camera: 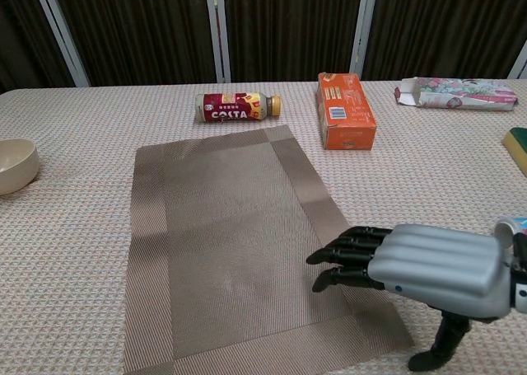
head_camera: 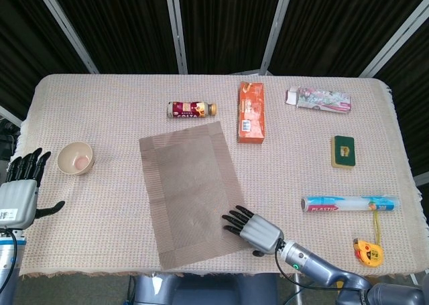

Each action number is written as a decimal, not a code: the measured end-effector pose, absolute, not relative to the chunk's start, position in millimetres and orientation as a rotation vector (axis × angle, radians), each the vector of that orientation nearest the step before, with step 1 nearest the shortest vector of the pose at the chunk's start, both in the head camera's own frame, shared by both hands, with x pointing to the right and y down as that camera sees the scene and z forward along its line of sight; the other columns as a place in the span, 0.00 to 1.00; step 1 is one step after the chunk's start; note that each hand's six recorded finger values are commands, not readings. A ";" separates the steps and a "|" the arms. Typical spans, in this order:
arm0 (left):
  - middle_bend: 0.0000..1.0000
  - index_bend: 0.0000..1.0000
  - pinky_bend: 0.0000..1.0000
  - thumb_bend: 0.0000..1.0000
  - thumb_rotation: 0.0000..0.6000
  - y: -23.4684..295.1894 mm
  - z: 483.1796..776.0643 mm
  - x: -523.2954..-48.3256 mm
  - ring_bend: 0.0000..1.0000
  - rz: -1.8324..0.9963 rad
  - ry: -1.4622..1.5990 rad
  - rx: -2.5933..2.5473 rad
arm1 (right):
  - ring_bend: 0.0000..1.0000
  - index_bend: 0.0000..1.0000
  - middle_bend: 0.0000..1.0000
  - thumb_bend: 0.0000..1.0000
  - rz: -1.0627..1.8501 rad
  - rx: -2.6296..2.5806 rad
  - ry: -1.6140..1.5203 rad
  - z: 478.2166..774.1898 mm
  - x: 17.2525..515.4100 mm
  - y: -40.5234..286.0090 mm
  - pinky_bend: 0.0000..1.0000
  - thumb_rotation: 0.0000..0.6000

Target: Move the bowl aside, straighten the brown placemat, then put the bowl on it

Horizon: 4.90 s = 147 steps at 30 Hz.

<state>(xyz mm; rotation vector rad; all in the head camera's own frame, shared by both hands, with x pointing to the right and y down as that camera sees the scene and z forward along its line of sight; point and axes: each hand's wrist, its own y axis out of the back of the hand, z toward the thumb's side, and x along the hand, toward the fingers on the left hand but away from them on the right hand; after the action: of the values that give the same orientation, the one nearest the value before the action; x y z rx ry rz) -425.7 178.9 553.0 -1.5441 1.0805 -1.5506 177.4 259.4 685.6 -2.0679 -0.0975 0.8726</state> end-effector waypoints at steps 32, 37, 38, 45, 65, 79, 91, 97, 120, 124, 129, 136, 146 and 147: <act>0.00 0.00 0.00 0.06 1.00 179.1 554.7 -425.0 0.00 -1.551 1.077 -1.565 | 0.00 0.17 0.03 0.27 0.868 -2.046 -0.145 694.3 178.0 249.1 0.00 1.00; 0.00 0.00 0.00 0.07 1.00 179.1 554.4 -425.2 0.00 -1.550 1.077 -1.569 | 0.00 0.24 0.04 0.31 0.869 -2.058 -0.145 696.5 180.2 250.6 0.00 1.00; 0.00 0.00 0.00 0.07 1.00 179.2 554.6 -425.2 0.00 -1.551 1.076 -1.570 | 0.00 0.26 0.04 0.33 0.870 -2.060 -0.146 696.9 180.5 250.9 0.00 1.00; 0.00 0.00 0.00 0.06 1.00 179.8 555.4 -424.9 0.00 -1.552 1.071 -1.573 | 0.00 0.58 0.08 0.48 0.858 -2.074 -0.181 697.4 182.8 250.6 0.00 1.00; 0.00 0.00 0.00 0.06 1.00 182.4 557.3 -423.1 0.00 -1.556 1.060 -1.592 | 0.00 0.65 0.11 0.48 0.745 -1.955 -0.140 660.9 225.6 251.4 0.00 1.00; 0.00 0.00 0.00 0.06 1.00 181.9 557.9 -427.9 0.00 -1.571 1.066 -1.588 | 0.00 0.65 0.12 0.43 0.695 -1.262 0.217 630.7 299.4 150.7 0.00 1.00; 0.00 0.00 0.00 0.06 1.00 181.8 562.7 -428.2 0.00 -1.586 1.052 -1.588 | 0.00 0.09 0.01 0.01 0.673 -0.959 0.316 647.9 305.6 93.7 0.00 1.00; 0.00 0.00 0.00 0.07 1.00 182.6 564.0 -425.8 0.00 -1.583 1.042 -1.595 | 0.00 0.00 0.00 0.00 0.705 -0.934 0.172 636.1 308.1 86.1 0.00 1.00; 0.00 0.06 0.00 0.08 1.00 157.9 610.8 -338.3 0.00 -1.170 0.718 -1.732 | 0.00 0.00 0.00 0.00 1.200 -1.441 -0.917 552.8 367.3 150.9 0.00 1.00; 0.00 0.09 0.00 0.08 1.00 148.3 634.2 -311.1 0.00 -1.091 0.635 -1.733 | 0.00 0.00 0.00 0.00 1.362 -1.481 -1.027 545.6 389.1 175.1 0.00 1.00; 0.00 0.18 0.00 0.08 1.00 140.9 660.4 -276.3 0.00 -1.019 0.568 -1.748 | 0.00 0.00 0.00 0.00 1.449 -1.488 -1.078 543.9 398.6 191.7 0.00 1.00; 0.00 0.20 0.00 0.08 1.00 133.7 694.4 -233.5 0.00 -0.965 0.497 -1.759 | 0.00 0.00 0.00 0.00 1.461 -1.466 -1.111 543.7 397.3 200.0 0.00 1.00; 0.00 0.21 0.00 0.08 1.00 139.6 729.0 -193.8 0.00 -0.946 0.419 -1.792 | 0.00 0.00 0.00 0.00 1.463 -1.458 -1.114 545.1 400.9 199.2 0.00 1.00; 0.00 0.21 0.00 0.08 1.00 140.5 730.9 -191.7 0.00 -0.947 0.420 -1.798 | 0.00 0.00 0.00 0.00 1.464 -1.458 -1.113 545.3 401.3 199.1 0.00 1.00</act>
<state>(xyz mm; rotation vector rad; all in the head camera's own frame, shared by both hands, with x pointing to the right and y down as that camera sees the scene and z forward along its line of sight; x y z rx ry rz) -191.7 140.5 730.9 -1.7977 0.4202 -0.9467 401.3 199.1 545.3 -1.4580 -1.1134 1.4638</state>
